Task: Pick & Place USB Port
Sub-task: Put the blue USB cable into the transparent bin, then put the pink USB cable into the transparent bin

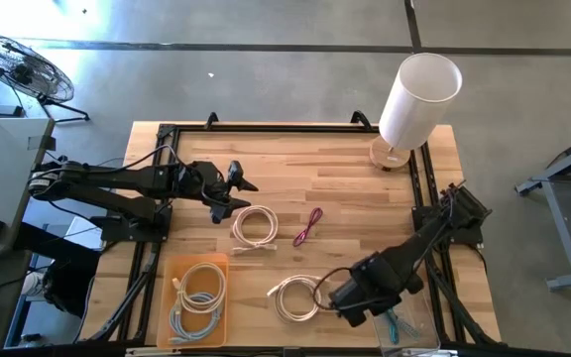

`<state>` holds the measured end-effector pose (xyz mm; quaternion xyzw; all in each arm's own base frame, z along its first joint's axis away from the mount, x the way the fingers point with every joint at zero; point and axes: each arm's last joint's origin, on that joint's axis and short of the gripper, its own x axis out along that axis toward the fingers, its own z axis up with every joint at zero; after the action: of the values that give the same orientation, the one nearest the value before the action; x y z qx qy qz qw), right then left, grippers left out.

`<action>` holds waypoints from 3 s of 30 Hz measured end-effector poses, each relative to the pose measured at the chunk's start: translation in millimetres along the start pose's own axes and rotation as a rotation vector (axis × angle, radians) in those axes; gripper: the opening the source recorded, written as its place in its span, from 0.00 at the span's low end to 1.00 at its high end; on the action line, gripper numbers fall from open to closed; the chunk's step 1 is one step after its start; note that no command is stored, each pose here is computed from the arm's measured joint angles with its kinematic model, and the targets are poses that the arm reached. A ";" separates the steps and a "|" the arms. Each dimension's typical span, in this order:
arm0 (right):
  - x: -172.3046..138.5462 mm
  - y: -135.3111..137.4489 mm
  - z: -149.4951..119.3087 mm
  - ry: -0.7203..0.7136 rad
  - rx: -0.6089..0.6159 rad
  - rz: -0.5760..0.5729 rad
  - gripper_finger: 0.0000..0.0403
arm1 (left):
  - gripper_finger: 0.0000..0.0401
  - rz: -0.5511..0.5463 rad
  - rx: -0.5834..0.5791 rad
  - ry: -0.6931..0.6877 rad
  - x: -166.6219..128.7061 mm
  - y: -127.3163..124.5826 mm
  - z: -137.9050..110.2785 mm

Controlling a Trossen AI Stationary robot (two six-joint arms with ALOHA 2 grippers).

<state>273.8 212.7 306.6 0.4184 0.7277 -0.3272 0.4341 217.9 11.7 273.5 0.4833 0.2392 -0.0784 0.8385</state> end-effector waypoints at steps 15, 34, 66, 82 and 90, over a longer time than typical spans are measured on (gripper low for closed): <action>72.0 8.0 1.8 0.180 -0.001 -0.038 0.04 | 0.63 -0.084 -0.004 -0.122 -0.3 -3.0 3.2; 110.5 -16.3 1.7 0.136 0.035 -0.221 0.29 | 0.63 -0.145 -0.084 -0.082 -0.6 -8.7 -0.2; -18.1 -81.1 -5.0 -0.778 -0.201 0.583 0.55 | 0.63 -0.213 -0.194 -0.024 -1.6 -15.3 -4.2; -65.4 -44.5 23.8 -1.248 -1.061 0.502 0.55 | 0.63 -0.222 -0.267 0.020 -1.9 -17.3 -6.2; -49.4 -43.8 84.6 -1.240 -1.226 0.192 0.55 | 0.63 -0.210 -0.262 0.033 -1.9 -16.9 -6.6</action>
<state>278.4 106.5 321.7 -0.0823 0.3702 -0.0092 0.9253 208.0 8.2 258.5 0.3432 0.3104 -0.1259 0.8775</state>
